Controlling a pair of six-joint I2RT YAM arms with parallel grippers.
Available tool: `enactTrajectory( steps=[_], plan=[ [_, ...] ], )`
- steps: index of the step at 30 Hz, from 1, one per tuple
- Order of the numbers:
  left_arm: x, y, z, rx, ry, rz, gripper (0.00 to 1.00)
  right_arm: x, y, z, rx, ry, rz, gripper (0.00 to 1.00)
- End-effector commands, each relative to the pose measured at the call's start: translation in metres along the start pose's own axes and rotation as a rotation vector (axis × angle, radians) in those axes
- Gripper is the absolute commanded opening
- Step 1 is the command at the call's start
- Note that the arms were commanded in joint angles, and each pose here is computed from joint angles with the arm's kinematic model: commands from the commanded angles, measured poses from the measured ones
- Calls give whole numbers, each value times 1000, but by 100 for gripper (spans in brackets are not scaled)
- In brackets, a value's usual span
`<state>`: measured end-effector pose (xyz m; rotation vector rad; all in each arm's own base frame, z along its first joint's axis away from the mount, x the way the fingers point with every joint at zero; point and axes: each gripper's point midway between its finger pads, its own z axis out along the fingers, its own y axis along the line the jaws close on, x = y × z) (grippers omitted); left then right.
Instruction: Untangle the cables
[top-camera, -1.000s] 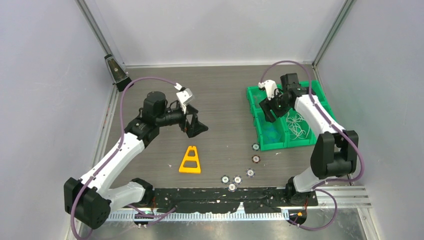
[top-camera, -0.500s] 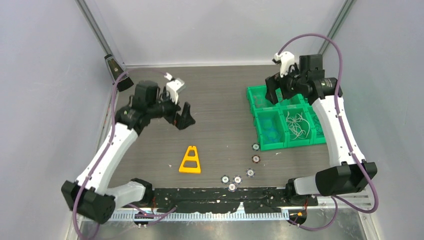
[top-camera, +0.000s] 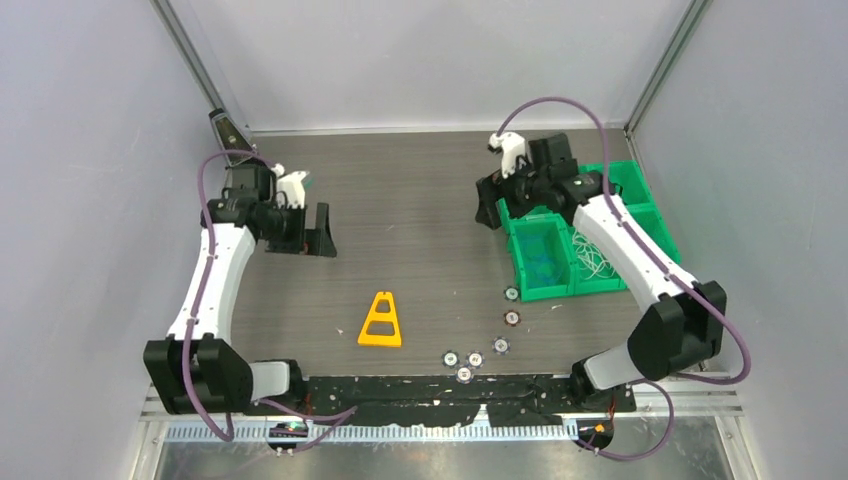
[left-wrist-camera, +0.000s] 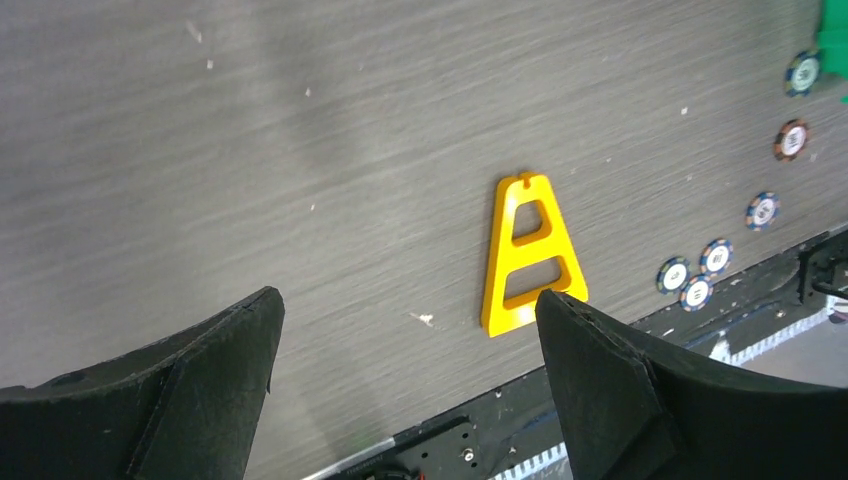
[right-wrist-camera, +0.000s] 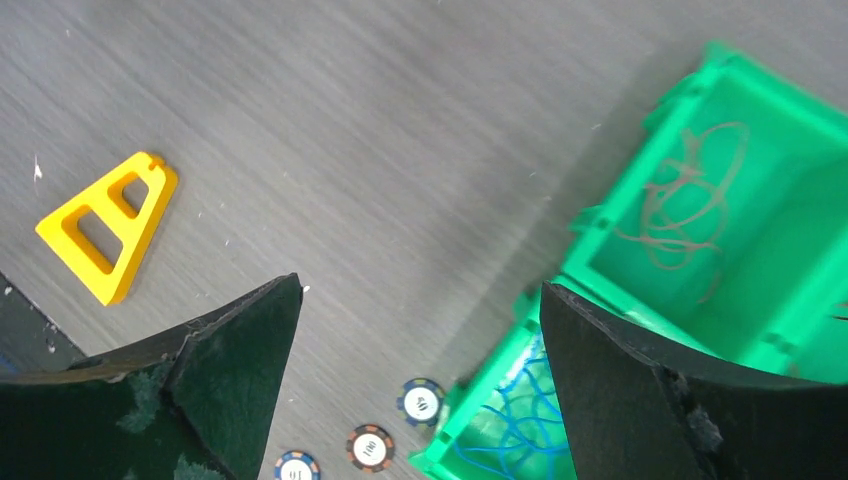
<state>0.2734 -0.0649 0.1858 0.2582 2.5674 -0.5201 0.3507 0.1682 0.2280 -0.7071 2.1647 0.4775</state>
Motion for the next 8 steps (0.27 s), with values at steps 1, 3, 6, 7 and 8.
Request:
enactTrajectory(
  steps=[1,3,6,7,8],
  plan=[
    [20,8,-10,-71,-14,-20,100,-9,3,15,9,-52,4,95],
    [25,14,-11,-109,-17,-13,99,-6,3,16,10,-48,6,95],
    [25,13,-13,-112,-25,1,100,-6,6,17,-1,-51,12,95],
    [23,12,-14,-108,-32,6,100,-7,8,17,-4,-55,10,95],
    [21,12,-15,-106,-38,10,100,-9,10,15,-8,-63,5,95]
  ],
)
